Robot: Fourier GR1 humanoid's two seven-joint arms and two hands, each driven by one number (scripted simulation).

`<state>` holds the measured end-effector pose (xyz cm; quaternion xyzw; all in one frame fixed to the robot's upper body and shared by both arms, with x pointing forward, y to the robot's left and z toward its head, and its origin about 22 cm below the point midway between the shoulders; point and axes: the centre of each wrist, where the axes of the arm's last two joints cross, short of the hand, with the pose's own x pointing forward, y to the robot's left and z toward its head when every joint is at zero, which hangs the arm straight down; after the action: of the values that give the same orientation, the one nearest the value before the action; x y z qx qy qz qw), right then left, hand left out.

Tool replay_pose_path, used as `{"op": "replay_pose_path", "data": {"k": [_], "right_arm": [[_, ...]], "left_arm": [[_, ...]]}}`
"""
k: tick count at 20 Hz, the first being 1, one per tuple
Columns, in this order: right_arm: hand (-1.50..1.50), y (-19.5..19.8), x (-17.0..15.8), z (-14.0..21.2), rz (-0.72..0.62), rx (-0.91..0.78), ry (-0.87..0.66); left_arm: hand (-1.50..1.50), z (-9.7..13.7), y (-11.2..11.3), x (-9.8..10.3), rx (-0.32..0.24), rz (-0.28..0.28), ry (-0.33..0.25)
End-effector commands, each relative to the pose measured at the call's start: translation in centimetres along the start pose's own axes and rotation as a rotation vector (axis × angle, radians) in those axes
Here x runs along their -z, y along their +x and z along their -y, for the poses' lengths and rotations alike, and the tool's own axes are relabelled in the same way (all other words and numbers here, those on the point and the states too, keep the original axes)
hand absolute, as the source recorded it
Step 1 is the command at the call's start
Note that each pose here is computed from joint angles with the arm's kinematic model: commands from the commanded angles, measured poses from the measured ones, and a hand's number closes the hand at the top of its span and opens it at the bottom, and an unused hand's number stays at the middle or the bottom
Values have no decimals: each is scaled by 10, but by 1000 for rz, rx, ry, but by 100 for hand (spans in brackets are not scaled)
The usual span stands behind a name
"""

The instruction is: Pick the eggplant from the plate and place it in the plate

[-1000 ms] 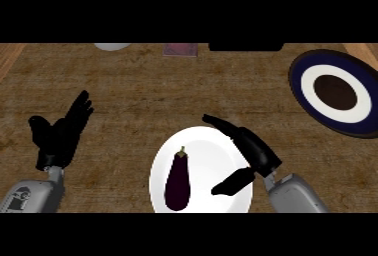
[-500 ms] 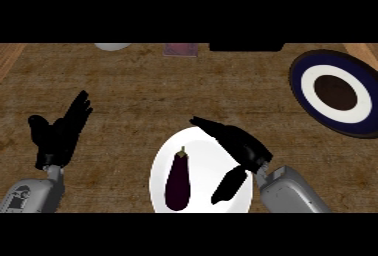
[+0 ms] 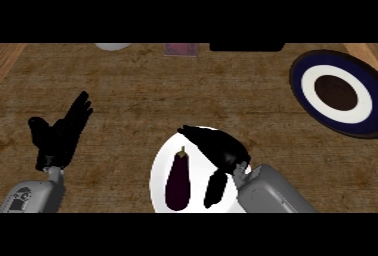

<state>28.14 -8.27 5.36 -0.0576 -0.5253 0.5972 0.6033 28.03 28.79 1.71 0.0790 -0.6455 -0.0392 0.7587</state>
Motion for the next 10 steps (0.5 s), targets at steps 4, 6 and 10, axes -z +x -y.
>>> {"op": "replay_pose_path", "data": {"k": [4,6,10], "right_arm": [[-150,20,30,-13,-49,-74,109],[-150,-4,9,-9,-63,-62,115],[-150,30,33,-23,-79,-95,115]], "left_arm": [[0,11,-3,3,-3,8,-4],[0,-7,-6,-1,0,-1,-1],[0,8,-7,1,8,1,9]]}}
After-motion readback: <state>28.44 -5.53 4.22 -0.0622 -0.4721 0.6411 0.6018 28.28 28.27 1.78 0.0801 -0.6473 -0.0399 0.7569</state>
